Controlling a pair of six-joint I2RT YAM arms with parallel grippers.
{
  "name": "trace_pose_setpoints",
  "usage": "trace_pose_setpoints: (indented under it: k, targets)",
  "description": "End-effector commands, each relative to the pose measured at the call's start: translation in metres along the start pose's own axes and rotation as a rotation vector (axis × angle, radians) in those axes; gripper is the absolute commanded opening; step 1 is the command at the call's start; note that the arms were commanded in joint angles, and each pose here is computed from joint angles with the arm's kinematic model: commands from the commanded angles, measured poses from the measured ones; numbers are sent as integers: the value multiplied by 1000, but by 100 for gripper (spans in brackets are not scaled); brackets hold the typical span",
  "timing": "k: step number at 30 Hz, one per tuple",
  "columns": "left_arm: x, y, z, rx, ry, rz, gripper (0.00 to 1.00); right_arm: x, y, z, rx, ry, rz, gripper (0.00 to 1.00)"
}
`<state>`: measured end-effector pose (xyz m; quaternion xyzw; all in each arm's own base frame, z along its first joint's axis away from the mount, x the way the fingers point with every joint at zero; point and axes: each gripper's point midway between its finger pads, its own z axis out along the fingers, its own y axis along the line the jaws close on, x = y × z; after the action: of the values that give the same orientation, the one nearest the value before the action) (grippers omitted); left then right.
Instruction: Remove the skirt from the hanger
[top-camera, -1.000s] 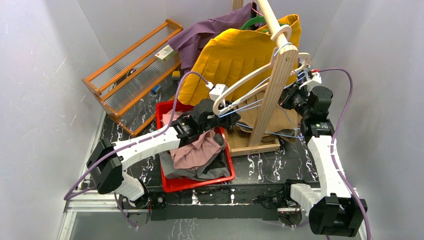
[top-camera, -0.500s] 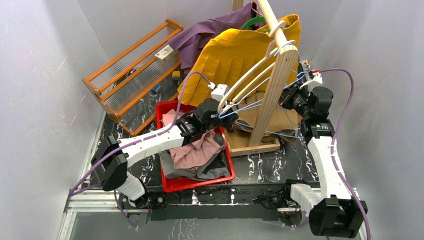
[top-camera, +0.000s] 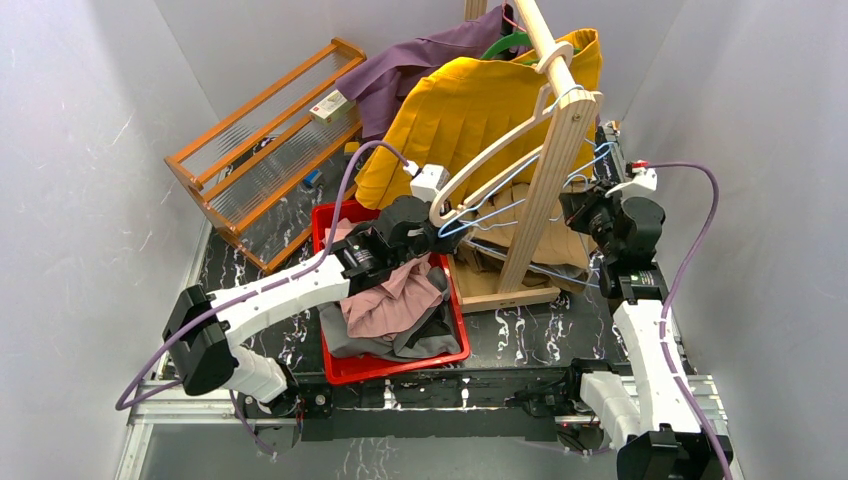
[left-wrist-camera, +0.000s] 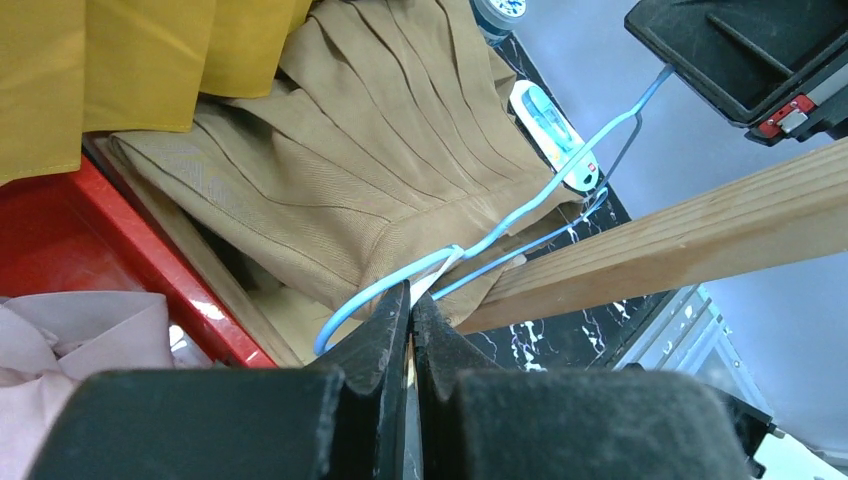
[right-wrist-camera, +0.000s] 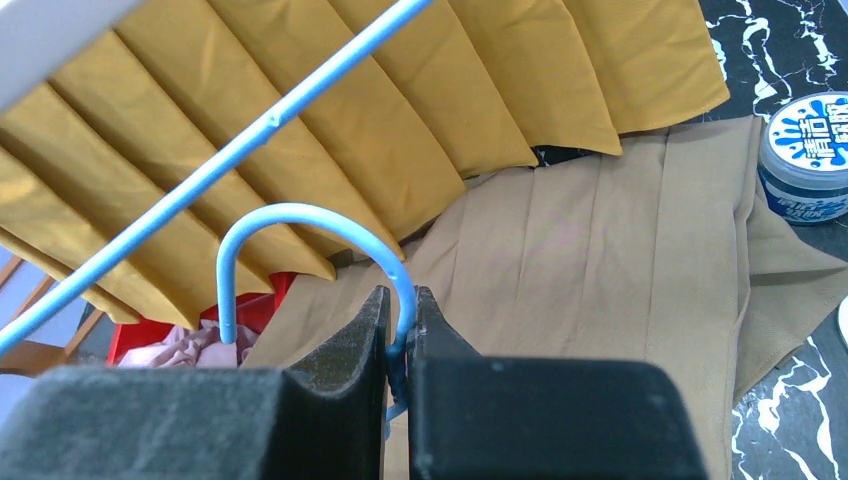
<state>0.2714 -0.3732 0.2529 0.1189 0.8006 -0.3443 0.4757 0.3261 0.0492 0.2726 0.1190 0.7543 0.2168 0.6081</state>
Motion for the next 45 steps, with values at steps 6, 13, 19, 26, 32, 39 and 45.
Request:
trace_pose_setpoints:
  k: [6, 13, 19, 26, 32, 39, 45]
  targets:
    - [-37, -50, -8, 224, -62, 17, 0, 9, 27, 12, -207, 54, -147, 0]
    - [-52, -46, -2, 162, -90, -4, 0, 10, 31, 9, -204, 37, -167, 0]
    - [-62, 6, -32, -65, -184, -35, 0, -17, 17, -8, -73, -91, -134, 0]
    - [-43, 38, -41, -156, -147, -57, 0, -23, 19, -13, -65, -130, -74, 0]
    - [-28, 50, -41, -159, -121, -103, 0, -20, 35, -18, -137, -121, 56, 0]
    - [2, 39, -20, -13, -24, -246, 0, -18, 52, -25, -233, -135, 220, 0]
    - [19, 22, 0, 89, 71, -291, 0, -18, 59, -18, -251, -85, 235, 0]
